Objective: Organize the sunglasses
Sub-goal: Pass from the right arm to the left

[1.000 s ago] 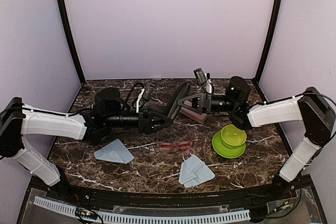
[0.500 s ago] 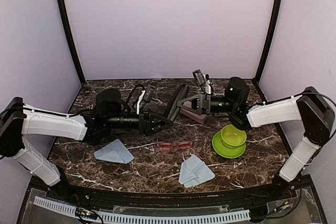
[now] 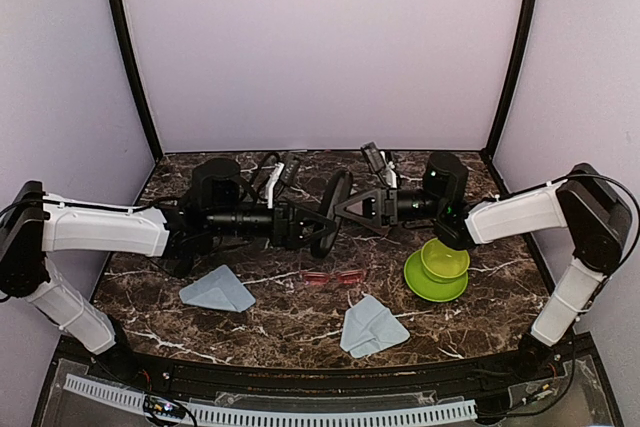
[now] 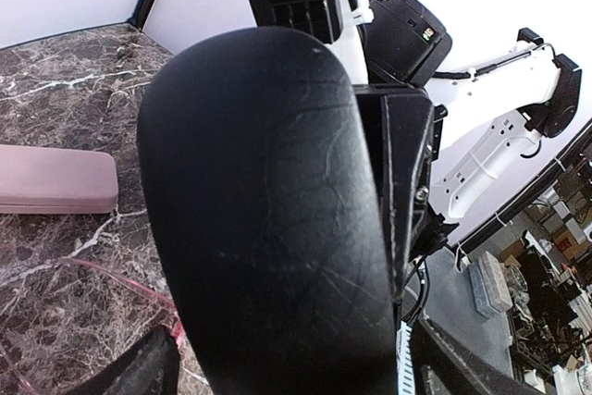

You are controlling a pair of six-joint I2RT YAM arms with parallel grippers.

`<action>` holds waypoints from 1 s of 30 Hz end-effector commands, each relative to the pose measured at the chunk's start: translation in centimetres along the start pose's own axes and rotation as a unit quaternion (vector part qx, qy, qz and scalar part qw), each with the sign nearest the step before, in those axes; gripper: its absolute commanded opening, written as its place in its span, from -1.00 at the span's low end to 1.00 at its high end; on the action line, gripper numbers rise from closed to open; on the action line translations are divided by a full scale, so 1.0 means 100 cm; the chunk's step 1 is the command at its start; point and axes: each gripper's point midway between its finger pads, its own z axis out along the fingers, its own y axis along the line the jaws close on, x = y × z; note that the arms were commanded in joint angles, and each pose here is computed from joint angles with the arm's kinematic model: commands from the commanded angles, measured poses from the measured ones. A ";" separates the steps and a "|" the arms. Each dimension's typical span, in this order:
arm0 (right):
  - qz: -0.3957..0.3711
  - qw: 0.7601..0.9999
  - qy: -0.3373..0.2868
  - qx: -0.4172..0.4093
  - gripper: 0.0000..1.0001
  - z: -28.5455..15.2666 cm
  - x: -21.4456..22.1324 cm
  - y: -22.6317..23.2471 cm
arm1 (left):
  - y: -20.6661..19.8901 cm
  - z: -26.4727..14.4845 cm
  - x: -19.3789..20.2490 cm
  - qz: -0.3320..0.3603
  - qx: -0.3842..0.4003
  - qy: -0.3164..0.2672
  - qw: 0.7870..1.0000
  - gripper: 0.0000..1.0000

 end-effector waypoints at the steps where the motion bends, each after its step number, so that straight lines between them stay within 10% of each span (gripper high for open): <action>1: -0.028 0.999 0.001 -0.019 -1.00 0.003 -0.005 0.009 | 0.003 0.007 -0.006 0.012 -0.010 0.008 1.000 0.68; 22: -0.021 1.000 0.016 0.010 -1.00 0.000 0.010 -0.012 | -0.014 -0.002 -0.005 0.025 0.027 -0.003 0.999 -0.99; 30: -0.008 1.000 0.018 0.019 -1.00 -0.002 0.009 -0.022 | -0.023 -0.009 -0.004 0.041 0.050 -0.013 0.998 -1.00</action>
